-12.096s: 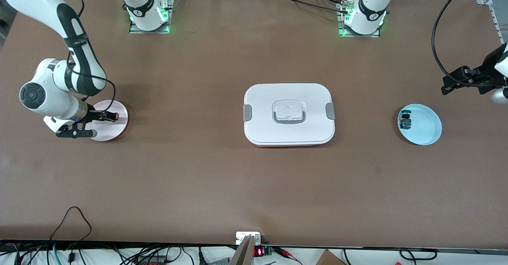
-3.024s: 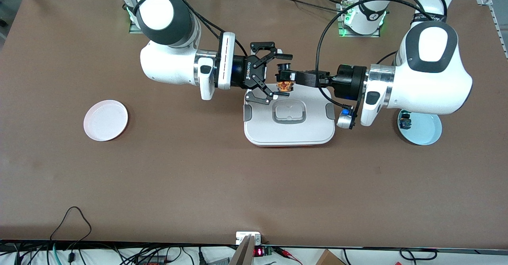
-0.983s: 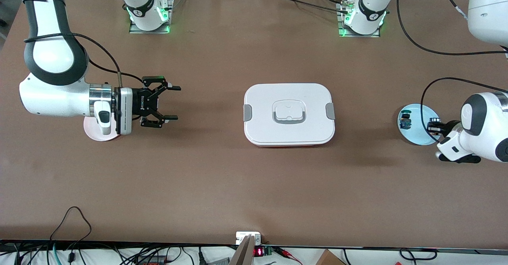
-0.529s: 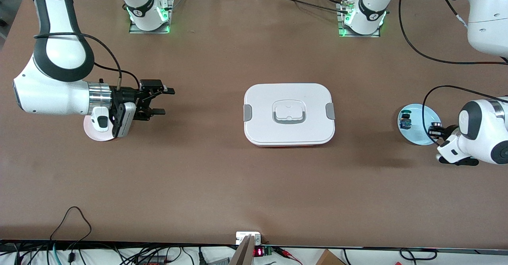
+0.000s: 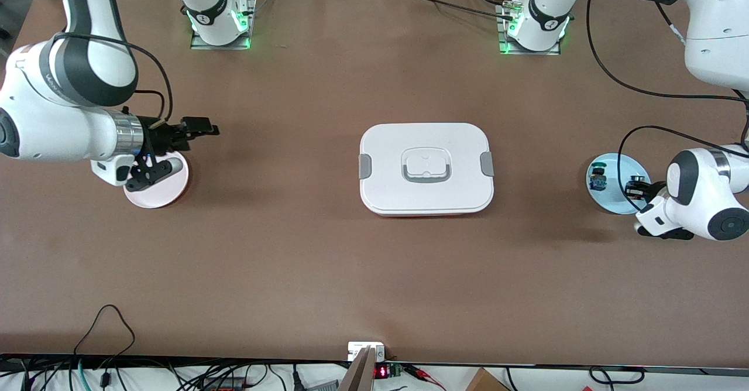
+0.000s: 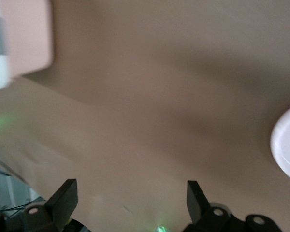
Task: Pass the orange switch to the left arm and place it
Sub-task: 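Lower the switch onto the blue plate and open the left gripper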
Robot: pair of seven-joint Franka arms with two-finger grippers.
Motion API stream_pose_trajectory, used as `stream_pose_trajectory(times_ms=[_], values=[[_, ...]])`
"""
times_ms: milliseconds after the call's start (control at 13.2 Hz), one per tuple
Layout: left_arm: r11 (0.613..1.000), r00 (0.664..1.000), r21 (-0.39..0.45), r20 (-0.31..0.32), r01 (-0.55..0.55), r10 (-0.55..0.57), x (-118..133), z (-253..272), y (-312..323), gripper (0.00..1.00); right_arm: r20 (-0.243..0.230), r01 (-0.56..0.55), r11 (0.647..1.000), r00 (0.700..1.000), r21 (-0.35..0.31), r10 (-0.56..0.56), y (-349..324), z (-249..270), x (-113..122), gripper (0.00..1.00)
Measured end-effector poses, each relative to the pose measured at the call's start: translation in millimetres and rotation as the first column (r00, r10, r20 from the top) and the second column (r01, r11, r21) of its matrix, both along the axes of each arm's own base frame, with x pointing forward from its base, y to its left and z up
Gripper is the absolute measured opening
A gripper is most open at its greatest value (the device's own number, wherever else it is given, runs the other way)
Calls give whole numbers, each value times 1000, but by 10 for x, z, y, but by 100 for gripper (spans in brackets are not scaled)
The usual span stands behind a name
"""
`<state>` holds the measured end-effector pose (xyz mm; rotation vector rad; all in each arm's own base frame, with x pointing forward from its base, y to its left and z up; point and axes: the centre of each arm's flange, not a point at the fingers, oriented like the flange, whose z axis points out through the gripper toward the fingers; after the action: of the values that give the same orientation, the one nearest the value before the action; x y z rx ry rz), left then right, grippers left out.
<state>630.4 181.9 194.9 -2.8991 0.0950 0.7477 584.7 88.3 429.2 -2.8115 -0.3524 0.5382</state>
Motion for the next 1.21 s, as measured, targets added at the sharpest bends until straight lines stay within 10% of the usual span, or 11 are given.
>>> stream_pose_trajectory(times_ms=[454, 756, 1058, 1210], values=[[1000, 1000, -8, -4, -11, 11, -61, -187, 114, 33, 85, -29, 893, 994, -449, 74, -263, 702, -68, 100], [1000, 1000, -14, -1, 1, -1, -34, -140, 93, 58, 285, 135, 905, 958, -403, -16, -812, 1221, 114, 100], [999, 999, -9, 13, 31, -30, 157, 539, -58, 99, 293, 238, 930, 944, -281, -154, -1208, 1337, 109, 100], [999, 998, 10, 56, 41, -41, 311, 1055, -182, 100, 275, 245, 931, 947, -271, -169, -1260, 1289, 35, 100]])
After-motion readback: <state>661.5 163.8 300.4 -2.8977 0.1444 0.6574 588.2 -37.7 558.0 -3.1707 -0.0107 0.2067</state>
